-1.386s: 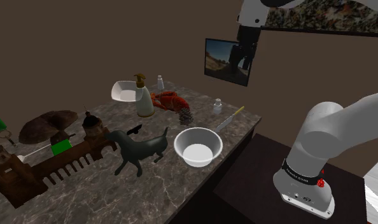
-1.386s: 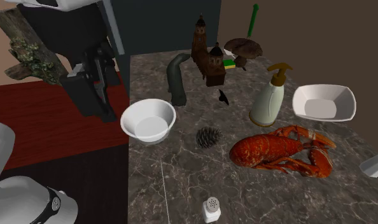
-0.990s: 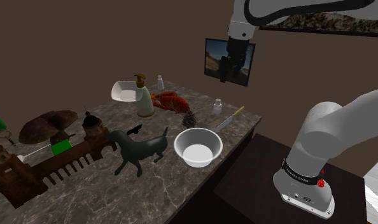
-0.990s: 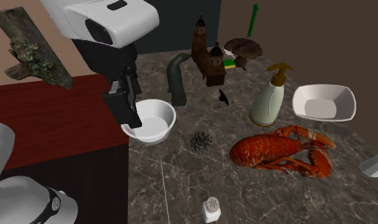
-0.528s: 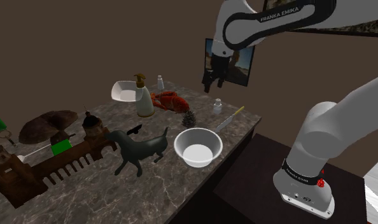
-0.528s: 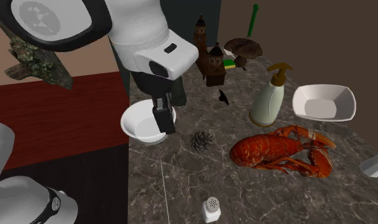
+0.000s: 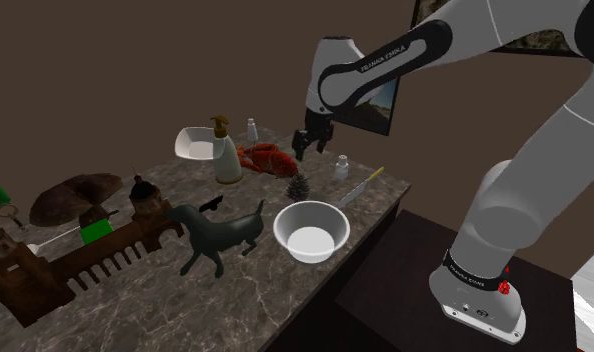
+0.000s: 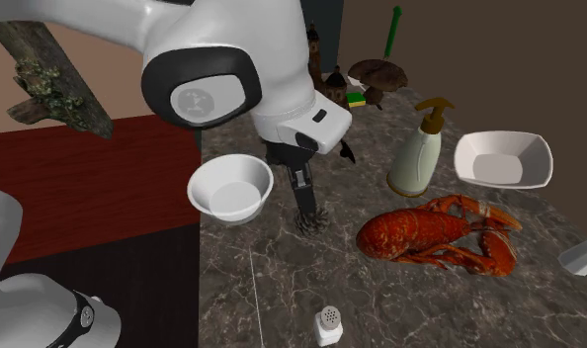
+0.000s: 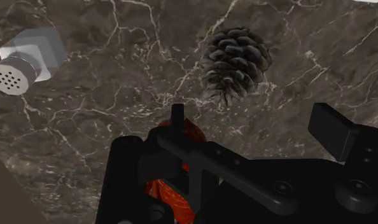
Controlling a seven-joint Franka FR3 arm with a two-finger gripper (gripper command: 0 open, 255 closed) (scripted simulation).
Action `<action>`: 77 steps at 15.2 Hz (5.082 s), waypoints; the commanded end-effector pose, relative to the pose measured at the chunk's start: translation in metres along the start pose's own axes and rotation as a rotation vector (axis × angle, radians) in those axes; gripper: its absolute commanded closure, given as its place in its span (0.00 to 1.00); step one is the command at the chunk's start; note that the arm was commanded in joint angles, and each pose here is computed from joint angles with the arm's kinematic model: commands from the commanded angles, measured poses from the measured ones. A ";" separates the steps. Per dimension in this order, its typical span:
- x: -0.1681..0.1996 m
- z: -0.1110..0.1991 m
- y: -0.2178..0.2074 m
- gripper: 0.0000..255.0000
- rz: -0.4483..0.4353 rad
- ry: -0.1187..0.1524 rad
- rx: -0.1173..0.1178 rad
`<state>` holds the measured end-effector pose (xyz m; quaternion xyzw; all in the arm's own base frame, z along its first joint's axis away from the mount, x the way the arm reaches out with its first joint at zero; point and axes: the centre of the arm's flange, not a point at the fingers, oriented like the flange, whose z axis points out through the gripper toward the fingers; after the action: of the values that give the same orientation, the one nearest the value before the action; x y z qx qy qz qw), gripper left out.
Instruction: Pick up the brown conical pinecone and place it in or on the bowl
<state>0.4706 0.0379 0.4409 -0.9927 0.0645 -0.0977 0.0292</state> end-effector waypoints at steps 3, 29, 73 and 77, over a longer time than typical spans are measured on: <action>0.029 0.042 -0.009 0.00 0.011 0.029 0.001; 0.057 0.117 -0.018 1.00 0.020 0.053 0.001; 0.041 0.067 0.031 1.00 0.025 -0.050 0.264; 0.045 0.047 0.029 1.00 0.025 -0.050 0.264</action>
<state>0.5197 0.0057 0.3950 -0.9815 0.0627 -0.0802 0.1623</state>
